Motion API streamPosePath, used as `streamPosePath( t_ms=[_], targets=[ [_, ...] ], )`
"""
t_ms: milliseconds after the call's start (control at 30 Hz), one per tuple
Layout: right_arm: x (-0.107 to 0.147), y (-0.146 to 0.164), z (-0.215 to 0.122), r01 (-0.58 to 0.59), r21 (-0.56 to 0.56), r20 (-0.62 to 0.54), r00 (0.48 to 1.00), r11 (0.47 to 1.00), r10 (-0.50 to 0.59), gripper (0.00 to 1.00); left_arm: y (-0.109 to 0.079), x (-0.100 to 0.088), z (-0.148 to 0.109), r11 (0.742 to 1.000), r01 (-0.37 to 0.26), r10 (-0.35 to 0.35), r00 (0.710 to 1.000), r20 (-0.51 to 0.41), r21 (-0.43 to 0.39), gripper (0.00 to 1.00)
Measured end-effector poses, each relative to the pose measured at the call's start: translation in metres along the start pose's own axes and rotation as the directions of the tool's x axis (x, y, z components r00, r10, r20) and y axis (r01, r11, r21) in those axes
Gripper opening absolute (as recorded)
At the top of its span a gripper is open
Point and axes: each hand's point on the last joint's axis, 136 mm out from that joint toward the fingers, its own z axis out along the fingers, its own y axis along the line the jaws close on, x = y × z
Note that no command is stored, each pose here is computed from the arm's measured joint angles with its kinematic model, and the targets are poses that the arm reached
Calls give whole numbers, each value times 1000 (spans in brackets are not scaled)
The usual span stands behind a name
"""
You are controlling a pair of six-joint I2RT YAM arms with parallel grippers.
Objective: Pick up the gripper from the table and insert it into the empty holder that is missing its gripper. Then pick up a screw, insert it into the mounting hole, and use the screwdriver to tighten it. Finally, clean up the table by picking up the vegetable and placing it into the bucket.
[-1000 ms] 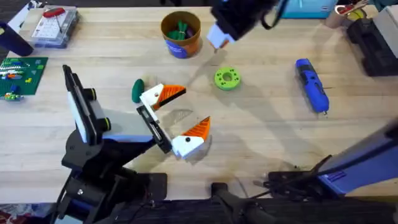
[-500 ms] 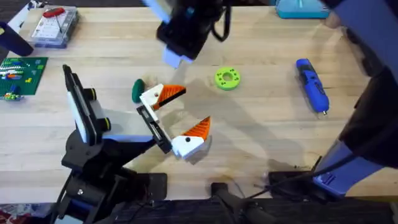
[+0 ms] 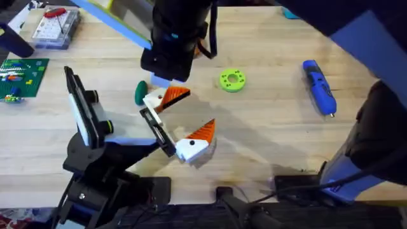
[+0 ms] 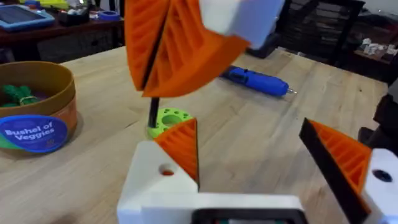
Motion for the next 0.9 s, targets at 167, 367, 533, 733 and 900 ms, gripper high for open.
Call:
streamPosePath(
  t_ms=[167,367,533,733,900],
  targets=[
    [-2,6,1,29,-5,1,1000,1000,-29,3,0,0,0,1000,0,0,1000,0,0,990],
    [-4,13,1,65,-11,2,998,998,-65,3,0,0,0,1000,0,0,1000,0,0,990],
    [-5,15,1,76,-13,2,997,997,-76,3,0,0,0,1000,0,0,1000,0,0,990],
    [-6,19,2,86,-17,1,996,996,-86,3,0,0,0,1000,0,0,1000,0,0,990],
    [-2,20,2,85,-23,-13,996,996,-86,3,0,0,0,1000,0,0,1000,0,0,990]
  ],
)
